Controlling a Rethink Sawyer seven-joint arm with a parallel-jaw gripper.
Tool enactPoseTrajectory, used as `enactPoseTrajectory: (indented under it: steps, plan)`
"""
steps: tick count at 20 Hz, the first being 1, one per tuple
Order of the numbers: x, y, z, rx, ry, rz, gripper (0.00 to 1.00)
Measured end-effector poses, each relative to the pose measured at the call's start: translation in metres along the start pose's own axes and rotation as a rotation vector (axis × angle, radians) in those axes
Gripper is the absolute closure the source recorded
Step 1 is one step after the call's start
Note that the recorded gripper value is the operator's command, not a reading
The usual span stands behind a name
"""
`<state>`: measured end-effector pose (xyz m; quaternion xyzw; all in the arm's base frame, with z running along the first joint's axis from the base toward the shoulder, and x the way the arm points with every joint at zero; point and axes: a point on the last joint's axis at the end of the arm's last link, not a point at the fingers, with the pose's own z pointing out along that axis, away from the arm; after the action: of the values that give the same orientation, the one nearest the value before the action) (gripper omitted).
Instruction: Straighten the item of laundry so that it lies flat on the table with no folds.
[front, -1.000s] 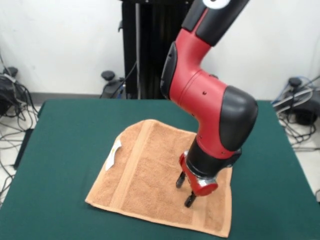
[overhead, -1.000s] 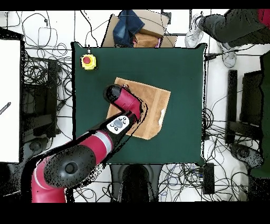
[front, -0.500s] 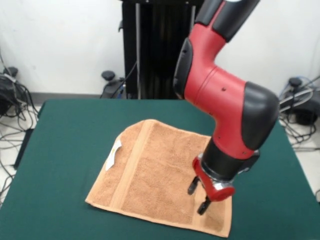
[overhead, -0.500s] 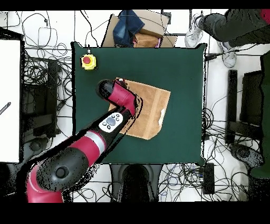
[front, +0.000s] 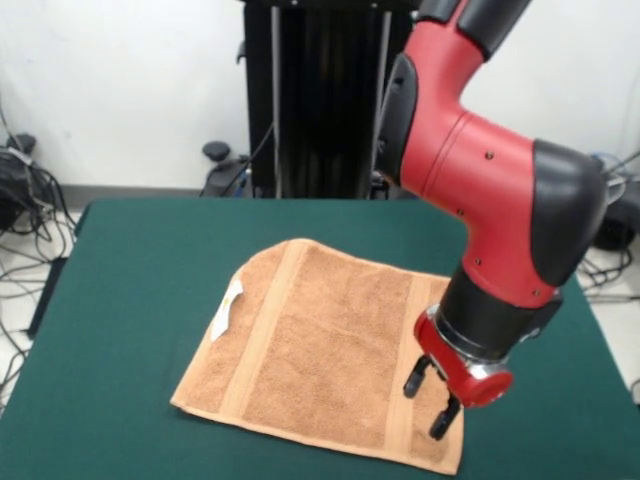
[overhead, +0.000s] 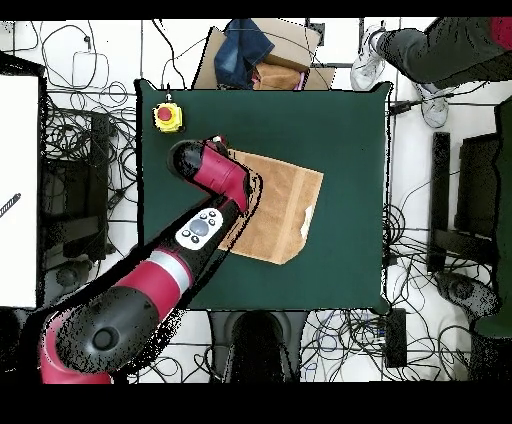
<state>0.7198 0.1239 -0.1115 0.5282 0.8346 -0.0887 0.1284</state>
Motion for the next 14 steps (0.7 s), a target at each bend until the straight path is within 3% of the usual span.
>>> enactPoseTrajectory:
  steps: [8,14]
  plan:
    - [-0.015,0.018,0.011,-0.030,-0.012,-0.045,0.00]
    - [-0.012,0.024,0.042,-0.040,-0.004,-0.071,0.00]
